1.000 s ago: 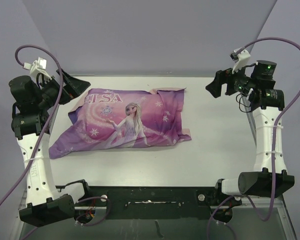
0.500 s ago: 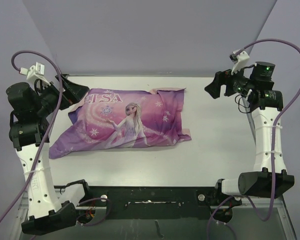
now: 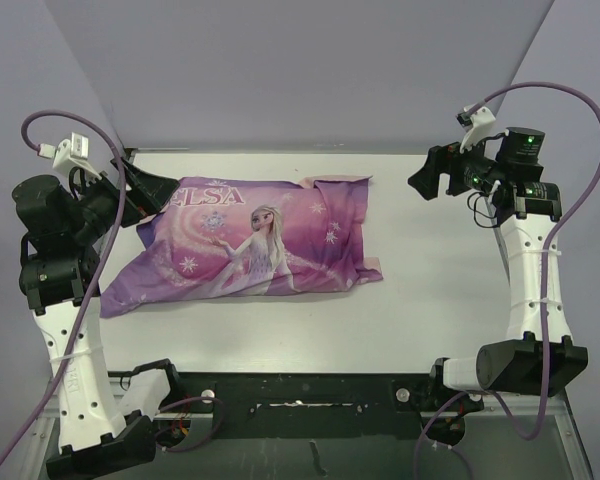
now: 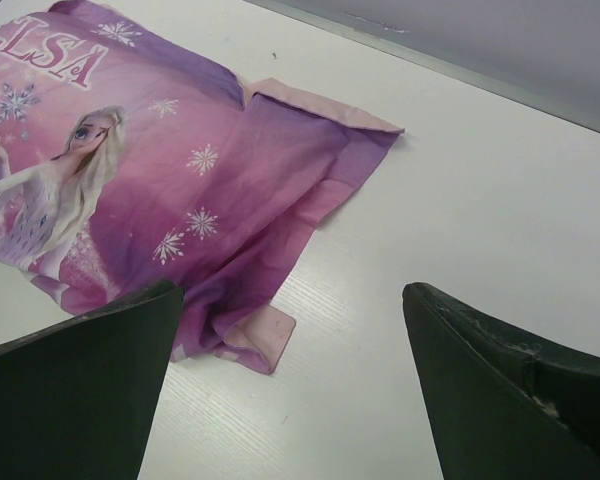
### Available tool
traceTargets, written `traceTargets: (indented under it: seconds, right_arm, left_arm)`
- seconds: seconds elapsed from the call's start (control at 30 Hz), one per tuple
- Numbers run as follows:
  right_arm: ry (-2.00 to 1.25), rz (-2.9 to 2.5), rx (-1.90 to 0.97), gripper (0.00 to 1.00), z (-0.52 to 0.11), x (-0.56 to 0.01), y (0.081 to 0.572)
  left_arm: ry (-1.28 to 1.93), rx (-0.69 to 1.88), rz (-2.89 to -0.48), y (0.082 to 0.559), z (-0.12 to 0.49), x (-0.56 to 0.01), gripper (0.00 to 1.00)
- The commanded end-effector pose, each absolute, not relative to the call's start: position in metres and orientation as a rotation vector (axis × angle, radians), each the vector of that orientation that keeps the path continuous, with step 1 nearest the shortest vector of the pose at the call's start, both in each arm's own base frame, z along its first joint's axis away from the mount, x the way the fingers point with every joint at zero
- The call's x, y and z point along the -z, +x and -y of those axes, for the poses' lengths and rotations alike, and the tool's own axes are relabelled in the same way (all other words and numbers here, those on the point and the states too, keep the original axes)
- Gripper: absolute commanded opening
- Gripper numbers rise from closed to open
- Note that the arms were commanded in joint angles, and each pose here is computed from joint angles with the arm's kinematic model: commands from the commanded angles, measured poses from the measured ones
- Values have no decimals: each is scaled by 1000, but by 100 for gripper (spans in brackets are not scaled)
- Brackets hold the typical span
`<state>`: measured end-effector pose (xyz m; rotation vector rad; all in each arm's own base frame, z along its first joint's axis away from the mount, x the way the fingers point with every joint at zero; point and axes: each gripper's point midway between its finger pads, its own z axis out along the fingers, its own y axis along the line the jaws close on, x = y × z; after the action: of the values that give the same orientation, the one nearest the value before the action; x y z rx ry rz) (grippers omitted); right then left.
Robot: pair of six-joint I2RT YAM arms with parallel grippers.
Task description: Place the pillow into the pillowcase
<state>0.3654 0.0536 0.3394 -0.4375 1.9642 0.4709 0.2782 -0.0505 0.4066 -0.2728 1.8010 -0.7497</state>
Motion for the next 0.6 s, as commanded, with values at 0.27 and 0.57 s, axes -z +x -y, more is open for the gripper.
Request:
traceTargets:
  seconds: [0.27,0.57]
  right_arm:
    - [-439,-1893,-432,98,-51,-359,367]
    - [-440,-1894,-409,98,-49,-361,371]
  left_arm:
    - [-227,753,-1760,280,53,-418,98]
    - [-234,757,-1774,282,52,-411,98]
